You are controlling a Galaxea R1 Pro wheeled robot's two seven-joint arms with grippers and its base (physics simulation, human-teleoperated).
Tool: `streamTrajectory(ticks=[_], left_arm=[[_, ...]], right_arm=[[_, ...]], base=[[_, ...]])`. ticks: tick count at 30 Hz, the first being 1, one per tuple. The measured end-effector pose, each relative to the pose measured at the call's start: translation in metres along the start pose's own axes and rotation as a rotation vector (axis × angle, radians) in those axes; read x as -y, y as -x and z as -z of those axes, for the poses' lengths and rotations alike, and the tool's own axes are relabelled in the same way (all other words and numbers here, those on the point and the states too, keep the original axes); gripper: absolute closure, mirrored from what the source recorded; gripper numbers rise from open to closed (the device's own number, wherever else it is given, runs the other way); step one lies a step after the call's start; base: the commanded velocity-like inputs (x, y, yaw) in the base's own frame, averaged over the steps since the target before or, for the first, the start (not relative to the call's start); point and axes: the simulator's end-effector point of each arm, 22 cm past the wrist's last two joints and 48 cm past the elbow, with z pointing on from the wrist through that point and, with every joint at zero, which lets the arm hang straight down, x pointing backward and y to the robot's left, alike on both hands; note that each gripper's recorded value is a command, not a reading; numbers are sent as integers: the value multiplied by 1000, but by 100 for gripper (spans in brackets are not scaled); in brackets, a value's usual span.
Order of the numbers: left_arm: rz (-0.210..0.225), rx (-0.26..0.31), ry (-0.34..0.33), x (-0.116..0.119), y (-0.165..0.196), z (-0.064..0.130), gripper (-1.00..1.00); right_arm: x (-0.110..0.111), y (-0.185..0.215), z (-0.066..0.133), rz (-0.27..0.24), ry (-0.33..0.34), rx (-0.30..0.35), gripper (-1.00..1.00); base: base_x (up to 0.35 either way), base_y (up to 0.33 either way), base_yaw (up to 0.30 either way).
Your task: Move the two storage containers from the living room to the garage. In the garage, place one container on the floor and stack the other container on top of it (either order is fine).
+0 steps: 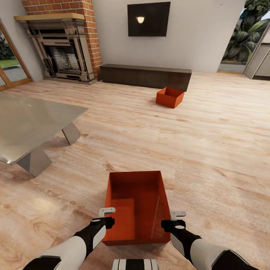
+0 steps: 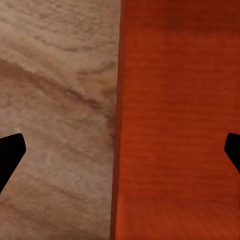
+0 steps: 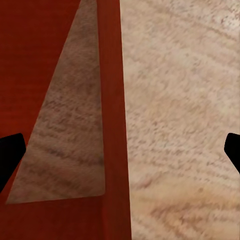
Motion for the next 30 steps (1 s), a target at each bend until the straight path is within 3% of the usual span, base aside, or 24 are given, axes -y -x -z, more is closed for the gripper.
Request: streamTrajectory(ticks=[30], left_arm=[[1, 0, 9, -3, 0, 0, -100]], right_arm=[[0, 0, 0, 0, 0, 0, -100]], base=[[0, 0, 0]])
